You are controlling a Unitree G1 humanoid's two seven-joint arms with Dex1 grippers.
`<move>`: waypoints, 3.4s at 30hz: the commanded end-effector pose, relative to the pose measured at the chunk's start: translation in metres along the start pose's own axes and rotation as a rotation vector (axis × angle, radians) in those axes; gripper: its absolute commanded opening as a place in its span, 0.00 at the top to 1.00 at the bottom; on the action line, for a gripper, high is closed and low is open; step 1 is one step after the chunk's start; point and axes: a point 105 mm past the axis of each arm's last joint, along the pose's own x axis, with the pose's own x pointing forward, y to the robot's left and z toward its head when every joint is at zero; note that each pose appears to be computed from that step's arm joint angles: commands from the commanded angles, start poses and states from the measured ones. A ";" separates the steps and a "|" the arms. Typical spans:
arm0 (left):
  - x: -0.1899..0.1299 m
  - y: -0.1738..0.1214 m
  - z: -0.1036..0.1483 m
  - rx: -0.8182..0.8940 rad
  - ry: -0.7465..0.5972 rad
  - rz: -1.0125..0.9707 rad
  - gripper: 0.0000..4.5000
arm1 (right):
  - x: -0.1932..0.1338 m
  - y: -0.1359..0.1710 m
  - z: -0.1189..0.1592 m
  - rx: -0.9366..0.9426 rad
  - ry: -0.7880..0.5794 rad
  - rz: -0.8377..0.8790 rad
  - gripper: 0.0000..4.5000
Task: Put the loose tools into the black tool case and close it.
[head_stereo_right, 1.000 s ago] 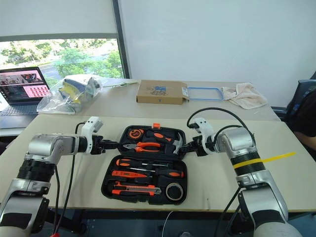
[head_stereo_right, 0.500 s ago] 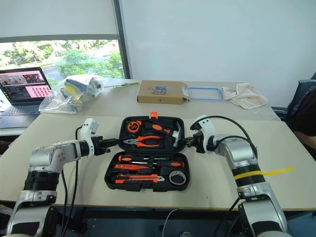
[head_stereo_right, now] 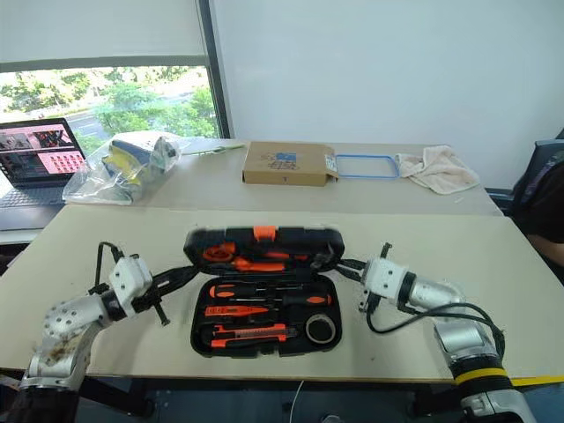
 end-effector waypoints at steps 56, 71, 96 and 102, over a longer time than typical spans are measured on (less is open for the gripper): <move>0.030 0.016 -0.018 -0.427 0.115 -0.003 0.98 | 0.015 0.027 0.008 0.447 0.107 0.142 1.00; 0.059 0.005 0.055 -0.366 -0.034 -0.427 0.98 | -0.027 0.082 0.068 0.767 0.096 0.229 1.00; 0.097 -0.005 0.025 -0.352 0.109 -0.381 0.98 | 0.044 0.074 0.050 0.707 0.075 0.085 1.00; 0.095 -0.008 0.020 -0.365 0.126 -0.380 0.98 | 0.045 0.066 0.055 0.687 0.062 0.089 1.00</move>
